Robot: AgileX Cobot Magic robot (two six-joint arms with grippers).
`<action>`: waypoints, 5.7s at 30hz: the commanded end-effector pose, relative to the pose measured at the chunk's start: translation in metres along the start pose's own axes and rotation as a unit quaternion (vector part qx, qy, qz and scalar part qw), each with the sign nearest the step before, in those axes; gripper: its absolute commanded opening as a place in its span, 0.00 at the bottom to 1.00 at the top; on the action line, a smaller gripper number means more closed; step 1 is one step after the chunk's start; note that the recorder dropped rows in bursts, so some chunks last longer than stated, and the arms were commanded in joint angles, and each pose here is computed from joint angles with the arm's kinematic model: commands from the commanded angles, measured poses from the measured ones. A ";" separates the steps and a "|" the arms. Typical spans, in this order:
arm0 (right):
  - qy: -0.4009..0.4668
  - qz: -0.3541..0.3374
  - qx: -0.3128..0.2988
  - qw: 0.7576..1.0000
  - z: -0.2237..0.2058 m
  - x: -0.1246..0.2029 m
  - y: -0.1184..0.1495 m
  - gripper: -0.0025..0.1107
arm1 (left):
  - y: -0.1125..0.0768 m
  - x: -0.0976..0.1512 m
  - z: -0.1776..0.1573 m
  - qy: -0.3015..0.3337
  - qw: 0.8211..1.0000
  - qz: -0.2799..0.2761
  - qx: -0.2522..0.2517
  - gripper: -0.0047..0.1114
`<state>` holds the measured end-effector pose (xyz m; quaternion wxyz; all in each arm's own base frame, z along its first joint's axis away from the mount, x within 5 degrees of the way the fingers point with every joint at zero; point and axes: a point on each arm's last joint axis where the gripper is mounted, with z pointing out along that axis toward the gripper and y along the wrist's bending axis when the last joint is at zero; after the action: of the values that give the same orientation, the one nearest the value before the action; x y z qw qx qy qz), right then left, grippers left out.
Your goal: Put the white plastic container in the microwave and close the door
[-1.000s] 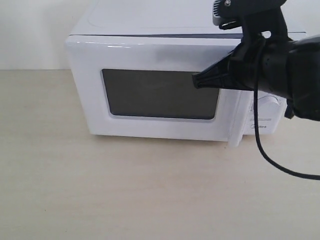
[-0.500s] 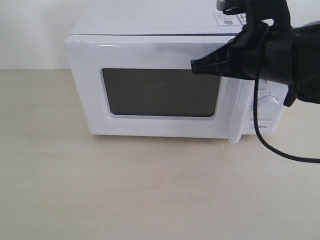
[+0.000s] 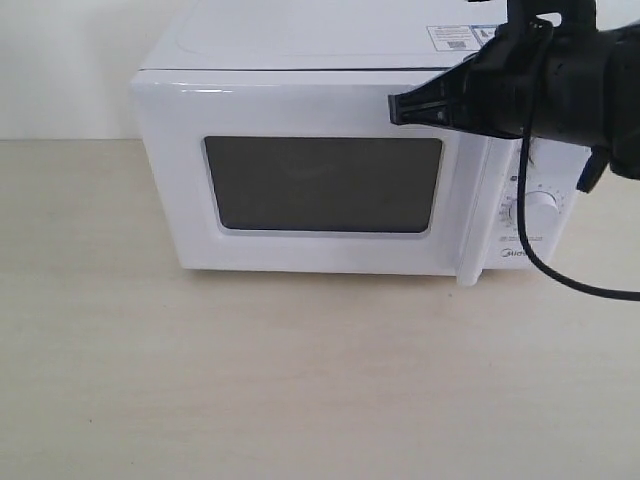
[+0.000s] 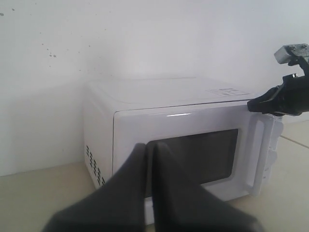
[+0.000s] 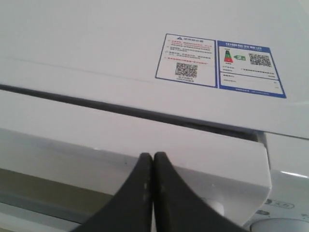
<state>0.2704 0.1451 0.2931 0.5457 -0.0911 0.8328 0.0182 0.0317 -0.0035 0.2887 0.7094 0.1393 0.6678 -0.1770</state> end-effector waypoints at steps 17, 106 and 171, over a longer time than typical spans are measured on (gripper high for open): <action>-0.046 -0.030 -0.044 0.997 -0.083 0.006 0.025 0.02 | 0.000 0.001 0.001 0.000 1.000 0.008 -0.001 0.08; -0.117 0.069 -0.041 0.990 -0.188 0.157 -0.087 0.02 | 0.001 0.001 0.001 0.002 1.000 0.008 -0.003 0.08; -0.077 0.064 0.037 0.994 -0.170 0.204 -0.094 0.02 | 0.001 0.002 0.001 0.006 1.000 0.008 -0.005 0.08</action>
<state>0.0531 0.0039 0.1817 0.6028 -0.0143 0.7971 0.0329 0.0321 -0.0028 0.2886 0.7109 0.1420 0.6680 -0.1680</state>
